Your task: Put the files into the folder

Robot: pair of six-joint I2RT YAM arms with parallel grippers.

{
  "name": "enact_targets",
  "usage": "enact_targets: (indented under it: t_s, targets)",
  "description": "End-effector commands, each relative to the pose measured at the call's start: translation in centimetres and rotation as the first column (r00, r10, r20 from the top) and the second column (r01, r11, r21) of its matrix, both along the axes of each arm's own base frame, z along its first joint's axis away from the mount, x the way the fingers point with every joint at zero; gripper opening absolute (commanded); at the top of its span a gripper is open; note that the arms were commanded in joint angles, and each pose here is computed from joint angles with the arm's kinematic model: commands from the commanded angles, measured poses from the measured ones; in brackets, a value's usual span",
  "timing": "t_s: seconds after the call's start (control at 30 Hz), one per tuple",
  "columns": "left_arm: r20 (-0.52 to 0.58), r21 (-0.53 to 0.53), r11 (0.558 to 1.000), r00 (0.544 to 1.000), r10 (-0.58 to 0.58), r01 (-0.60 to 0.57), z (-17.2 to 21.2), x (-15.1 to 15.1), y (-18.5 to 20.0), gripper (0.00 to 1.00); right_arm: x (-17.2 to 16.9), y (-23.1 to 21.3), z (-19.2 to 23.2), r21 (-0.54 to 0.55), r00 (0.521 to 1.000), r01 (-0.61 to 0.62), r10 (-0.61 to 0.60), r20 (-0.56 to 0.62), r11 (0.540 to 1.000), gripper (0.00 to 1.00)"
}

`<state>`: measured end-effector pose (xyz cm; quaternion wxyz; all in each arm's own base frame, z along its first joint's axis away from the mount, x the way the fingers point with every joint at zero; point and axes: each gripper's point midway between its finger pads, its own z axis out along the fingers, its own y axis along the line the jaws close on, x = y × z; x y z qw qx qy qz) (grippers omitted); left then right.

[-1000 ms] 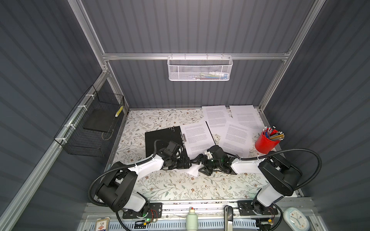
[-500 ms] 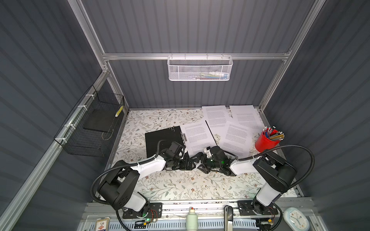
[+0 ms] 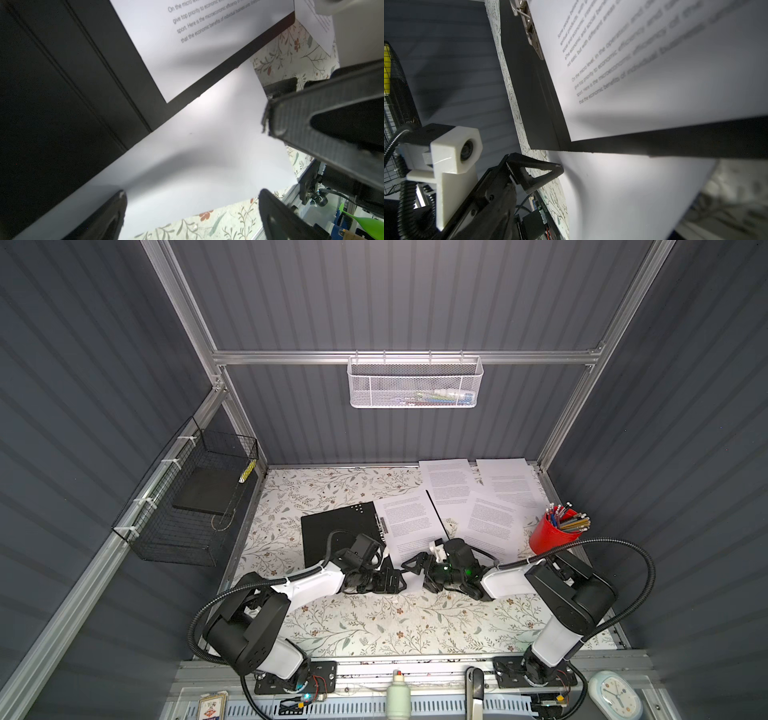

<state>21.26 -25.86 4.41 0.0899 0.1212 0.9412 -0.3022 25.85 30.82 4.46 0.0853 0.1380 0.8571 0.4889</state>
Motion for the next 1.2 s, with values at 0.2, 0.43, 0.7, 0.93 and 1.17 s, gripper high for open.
enact_targets:
  t_s: [0.2,0.43,0.7,0.93,1.17]
  targets:
    - [-0.149,0.122,0.993,0.989,0.012,0.007,-2.9,-3.4,2.3,1.00,-2.5,-2.5,-3.0,-0.011,0.987,0.085,-0.086,-0.133,0.996,0.57]
    - [-0.133,0.048,0.999,0.991,0.003,0.003,-0.6,-2.4,0.7,1.00,-2.7,-2.7,-3.5,-0.005,0.983,0.102,-0.102,-0.150,0.995,0.23]
    - [-0.059,-0.054,0.996,0.996,0.072,-0.075,5.0,1.2,0.3,1.00,-3.5,-2.9,-2.3,0.048,0.979,0.121,-0.111,-0.169,0.991,0.00]
    - [0.000,-0.034,0.975,0.975,0.220,-0.220,6.8,6.1,3.9,1.00,-4.2,-3.4,1.5,0.036,0.989,0.092,-0.087,-0.116,0.995,0.00]
    - [0.000,0.060,0.962,0.963,0.268,-0.268,4.3,7.9,4.8,1.00,-4.6,-4.2,6.5,-0.017,0.998,0.058,-0.059,-0.022,0.998,0.00]
